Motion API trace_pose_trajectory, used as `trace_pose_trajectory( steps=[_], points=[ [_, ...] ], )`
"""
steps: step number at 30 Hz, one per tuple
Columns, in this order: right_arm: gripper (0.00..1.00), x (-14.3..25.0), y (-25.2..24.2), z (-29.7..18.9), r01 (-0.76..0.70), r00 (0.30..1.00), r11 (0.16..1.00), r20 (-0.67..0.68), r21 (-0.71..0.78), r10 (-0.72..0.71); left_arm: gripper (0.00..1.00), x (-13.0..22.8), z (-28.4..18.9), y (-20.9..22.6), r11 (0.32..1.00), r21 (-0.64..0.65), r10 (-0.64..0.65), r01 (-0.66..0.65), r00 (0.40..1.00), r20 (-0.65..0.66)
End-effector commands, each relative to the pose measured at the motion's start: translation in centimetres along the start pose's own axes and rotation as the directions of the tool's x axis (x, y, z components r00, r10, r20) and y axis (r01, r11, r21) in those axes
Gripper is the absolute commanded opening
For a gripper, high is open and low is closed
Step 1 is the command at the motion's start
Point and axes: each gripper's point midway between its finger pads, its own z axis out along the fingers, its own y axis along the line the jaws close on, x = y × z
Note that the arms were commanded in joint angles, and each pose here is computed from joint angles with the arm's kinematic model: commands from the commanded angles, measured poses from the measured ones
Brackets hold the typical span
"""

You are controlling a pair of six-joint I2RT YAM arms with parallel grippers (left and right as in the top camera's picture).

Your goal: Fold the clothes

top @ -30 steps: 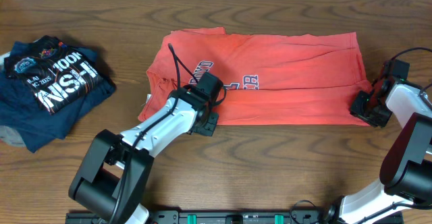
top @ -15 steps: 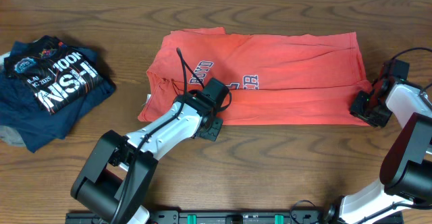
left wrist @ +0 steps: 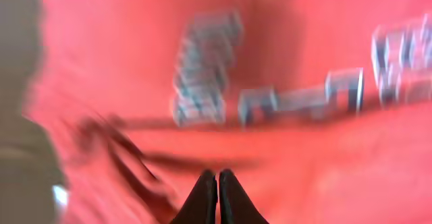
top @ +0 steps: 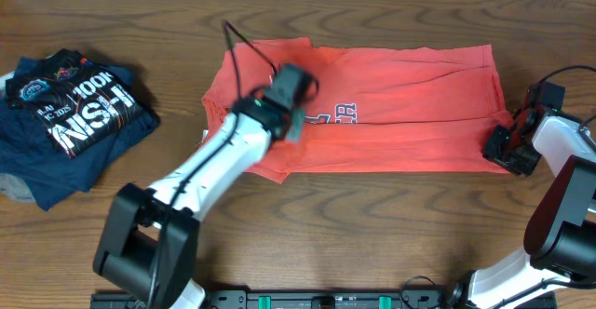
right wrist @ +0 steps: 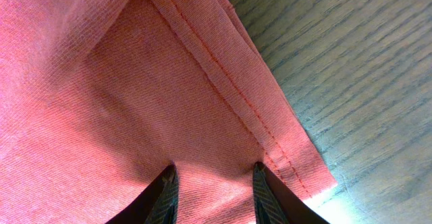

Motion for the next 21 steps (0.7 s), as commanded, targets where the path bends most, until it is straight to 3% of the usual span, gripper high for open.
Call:
trace_pose_trajectory(
  steps=[1, 4, 7, 9, 15, 21],
  points=[
    [0.35, 1.1, -0.3, 0.7, 0.001, 0.999, 1.0, -0.033, 0.015, 0.0, 0.06, -2.6, -1.3, 2.0, 0.998, -0.01, -0.057, 0.058, 0.997, 0.055],
    [0.35, 1.1, -0.3, 0.7, 0.001, 0.999, 1.0, -0.032, 0.015, 0.0, 0.06, -0.1, -1.0, 0.4, 0.993, 0.102, -0.048, 0.054, 0.997, -0.055],
    [0.36, 0.9, -0.2, 0.7, 0.0, 1.0, 1.0, -0.025, 0.013, 0.0, 0.33, 3.5, 0.1, -1.4, 0.986, 0.16, -0.008, 0.035, 0.986, -0.167],
    [0.36, 0.8, -0.2, 0.7, 0.0, 1.0, 1.0, -0.022, 0.011, 0.001, 0.41, 5.8, 1.2, -2.2, 0.987, 0.161, 0.024, 0.013, 0.974, -0.225],
    [0.36, 0.9, -0.2, 0.7, 0.0, 1.0, 1.0, -0.026, 0.009, 0.0, 0.43, 11.1, 2.9, -4.7, 0.981, 0.181, 0.129, -0.068, 0.927, -0.352],
    [0.36, 1.0, -0.2, 0.7, 0.0, 1.0, 1.0, -0.027, 0.01, 0.0, 0.43, 12.9, 3.6, -7.1, 0.969, 0.207, 0.207, -0.136, 0.903, -0.376]
  ],
)
